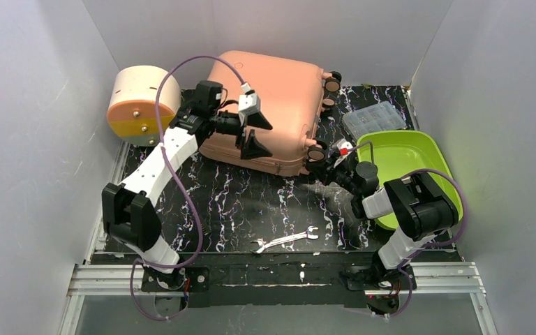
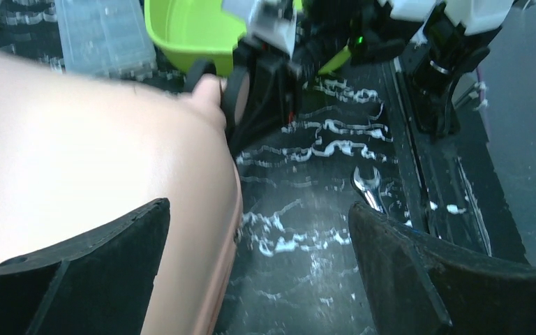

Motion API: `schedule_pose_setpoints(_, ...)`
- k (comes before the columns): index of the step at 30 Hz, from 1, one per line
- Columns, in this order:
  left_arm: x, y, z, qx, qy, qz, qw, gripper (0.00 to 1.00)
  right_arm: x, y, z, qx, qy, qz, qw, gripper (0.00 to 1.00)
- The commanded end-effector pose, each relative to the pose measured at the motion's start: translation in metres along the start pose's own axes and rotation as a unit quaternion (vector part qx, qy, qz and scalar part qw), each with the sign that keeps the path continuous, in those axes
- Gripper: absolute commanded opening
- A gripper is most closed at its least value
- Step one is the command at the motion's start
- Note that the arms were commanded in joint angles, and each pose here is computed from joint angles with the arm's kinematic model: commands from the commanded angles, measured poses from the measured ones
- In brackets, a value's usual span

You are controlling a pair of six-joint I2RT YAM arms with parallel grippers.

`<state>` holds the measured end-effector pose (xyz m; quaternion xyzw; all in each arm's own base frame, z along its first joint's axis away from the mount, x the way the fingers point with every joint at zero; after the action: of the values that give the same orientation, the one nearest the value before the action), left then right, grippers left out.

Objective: Open, take out, and arrange the luggage
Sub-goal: Hold the luggage at the center of the board.

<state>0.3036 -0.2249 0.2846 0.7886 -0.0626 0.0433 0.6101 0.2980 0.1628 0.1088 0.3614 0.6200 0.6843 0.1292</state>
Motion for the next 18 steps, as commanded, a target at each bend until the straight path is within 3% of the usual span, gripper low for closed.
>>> schedule_pose_setpoints(1, 0.003, 0.039, 0.021, -0.026, -0.058, 0.027, 0.998, 0.99, -0.013, 0.036, 0.007, -0.072, -0.031, -0.024, 0.997, 0.01)
schedule_pose_setpoints(9, 0.013, 0.049, 0.096, -0.012, -0.114, 0.041, 0.993, 0.99, -0.020, 0.035, 0.009, -0.072, -0.017, -0.018, 0.997, 0.01)
schedule_pose_setpoints(13, 0.019, 0.026, 0.127, 0.045, -0.101, 0.056, 0.992, 0.99, -0.019, 0.037, 0.008, -0.073, -0.010, -0.021, 0.997, 0.01)
schedule_pose_setpoints(18, 0.034, 0.008, 0.135, 0.102, -0.062, 0.079, 0.990, 0.99, -0.017, 0.041, 0.008, -0.077, -0.003, -0.026, 0.997, 0.01)
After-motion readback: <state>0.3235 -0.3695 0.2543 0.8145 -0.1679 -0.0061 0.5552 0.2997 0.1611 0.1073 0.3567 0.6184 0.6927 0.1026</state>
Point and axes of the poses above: each gripper's point midway between its finger pads, its own z axis out along the fingers, its own x axis along the line the jaws close on, y = z × x, the point moved 6 cm from there along -z, back along the fingers, and after that the axes turned 12 degrees about z, right-handed, at the moved point
